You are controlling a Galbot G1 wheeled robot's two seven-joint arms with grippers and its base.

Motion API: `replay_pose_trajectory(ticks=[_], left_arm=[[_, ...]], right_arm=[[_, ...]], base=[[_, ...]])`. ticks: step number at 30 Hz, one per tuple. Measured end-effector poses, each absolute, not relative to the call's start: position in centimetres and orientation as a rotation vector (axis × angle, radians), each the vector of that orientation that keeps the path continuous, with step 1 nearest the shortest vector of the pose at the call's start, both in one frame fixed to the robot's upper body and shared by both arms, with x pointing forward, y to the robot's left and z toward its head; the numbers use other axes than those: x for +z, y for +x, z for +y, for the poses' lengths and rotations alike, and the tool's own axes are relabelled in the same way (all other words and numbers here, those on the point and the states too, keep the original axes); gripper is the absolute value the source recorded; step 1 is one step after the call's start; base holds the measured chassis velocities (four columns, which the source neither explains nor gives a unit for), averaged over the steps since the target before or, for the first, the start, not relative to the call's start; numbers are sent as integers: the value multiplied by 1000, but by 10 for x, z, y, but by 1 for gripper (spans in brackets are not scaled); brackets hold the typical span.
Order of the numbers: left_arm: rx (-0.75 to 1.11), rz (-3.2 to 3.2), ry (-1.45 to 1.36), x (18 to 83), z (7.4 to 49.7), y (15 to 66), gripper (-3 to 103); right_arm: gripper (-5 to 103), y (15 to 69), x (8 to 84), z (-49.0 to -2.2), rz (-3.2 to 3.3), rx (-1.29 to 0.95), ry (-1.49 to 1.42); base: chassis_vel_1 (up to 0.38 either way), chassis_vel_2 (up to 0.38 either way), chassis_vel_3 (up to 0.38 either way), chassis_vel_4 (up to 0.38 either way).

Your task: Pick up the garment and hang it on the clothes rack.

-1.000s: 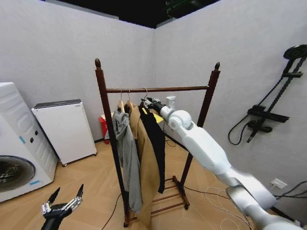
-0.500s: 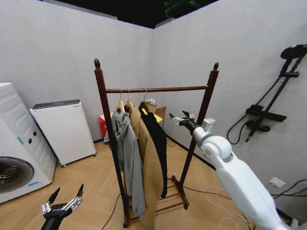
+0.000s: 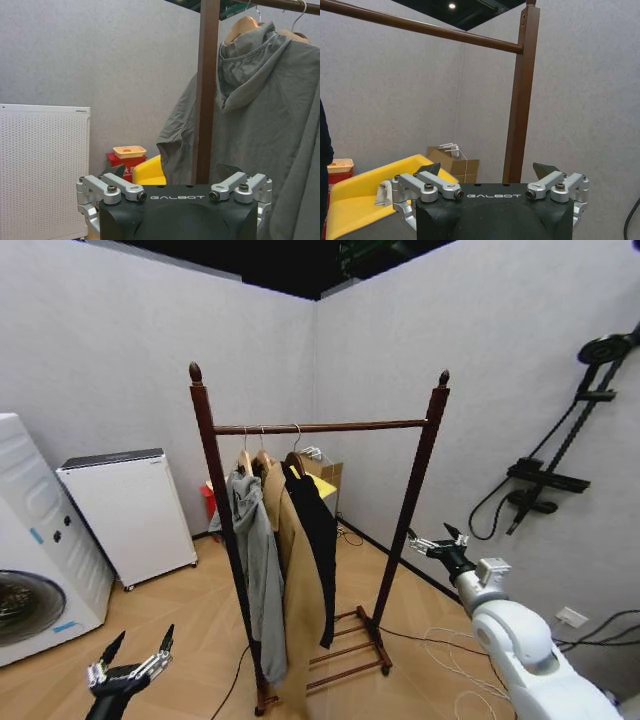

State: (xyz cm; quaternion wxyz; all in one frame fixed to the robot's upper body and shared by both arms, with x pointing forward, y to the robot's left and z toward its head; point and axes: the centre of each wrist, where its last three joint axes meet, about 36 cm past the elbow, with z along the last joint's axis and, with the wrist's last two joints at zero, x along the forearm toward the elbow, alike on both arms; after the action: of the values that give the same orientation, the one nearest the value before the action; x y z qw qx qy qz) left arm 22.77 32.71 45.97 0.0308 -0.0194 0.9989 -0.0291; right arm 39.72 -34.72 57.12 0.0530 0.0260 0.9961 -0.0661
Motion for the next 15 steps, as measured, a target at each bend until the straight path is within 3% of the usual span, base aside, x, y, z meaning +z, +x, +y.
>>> replay_pose_trajectory(ticks=[15], left_arm=[[-90,3078,-60,460,327,228,100]], right_arm=[[100,393,567,-320,3068,-215,9]], base=[[-56,-104,-97,-58]])
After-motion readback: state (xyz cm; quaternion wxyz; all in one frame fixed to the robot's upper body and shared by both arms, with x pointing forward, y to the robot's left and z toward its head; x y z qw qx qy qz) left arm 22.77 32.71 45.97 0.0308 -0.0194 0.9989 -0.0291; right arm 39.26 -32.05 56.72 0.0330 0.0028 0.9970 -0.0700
